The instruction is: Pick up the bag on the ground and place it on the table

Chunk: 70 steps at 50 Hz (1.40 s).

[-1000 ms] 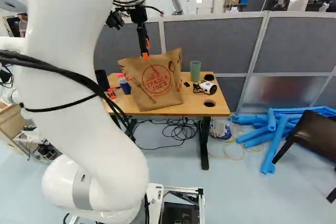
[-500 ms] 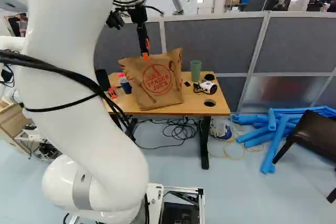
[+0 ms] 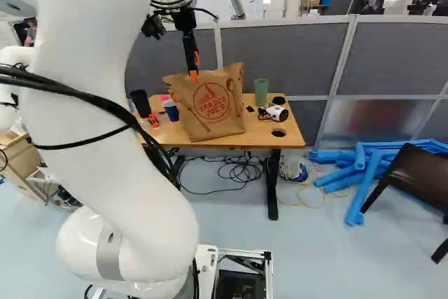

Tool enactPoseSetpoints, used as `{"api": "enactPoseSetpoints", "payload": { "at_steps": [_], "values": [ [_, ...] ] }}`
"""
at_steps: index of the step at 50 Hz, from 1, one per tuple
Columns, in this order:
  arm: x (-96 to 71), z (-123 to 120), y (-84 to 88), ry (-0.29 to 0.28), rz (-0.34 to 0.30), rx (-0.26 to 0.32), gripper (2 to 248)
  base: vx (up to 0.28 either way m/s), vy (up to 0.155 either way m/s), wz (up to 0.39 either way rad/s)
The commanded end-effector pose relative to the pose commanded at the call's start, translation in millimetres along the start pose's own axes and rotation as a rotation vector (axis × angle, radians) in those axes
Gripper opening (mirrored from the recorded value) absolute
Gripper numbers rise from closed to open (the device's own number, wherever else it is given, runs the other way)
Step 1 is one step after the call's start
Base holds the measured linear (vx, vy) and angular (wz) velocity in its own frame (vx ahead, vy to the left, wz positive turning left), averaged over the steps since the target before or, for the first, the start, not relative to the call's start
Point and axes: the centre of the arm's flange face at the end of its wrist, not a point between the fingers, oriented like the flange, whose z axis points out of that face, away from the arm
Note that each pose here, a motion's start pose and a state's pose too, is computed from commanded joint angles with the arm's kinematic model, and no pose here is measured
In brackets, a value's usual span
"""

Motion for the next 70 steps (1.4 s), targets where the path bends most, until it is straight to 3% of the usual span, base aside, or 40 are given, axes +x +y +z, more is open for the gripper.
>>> {"api": "enactPoseSetpoints", "payload": {
  "at_steps": [37, 70],
  "values": [
    [-0.2, 4.0, -1.5, -0.002, 0.020, -0.011, 247, -0.029, -0.001, 0.004],
    [-1.1, 28.0, -11.8, -0.008, 0.141, -0.080, 247, 0.000, 0.000, 0.000]
  ]
}}
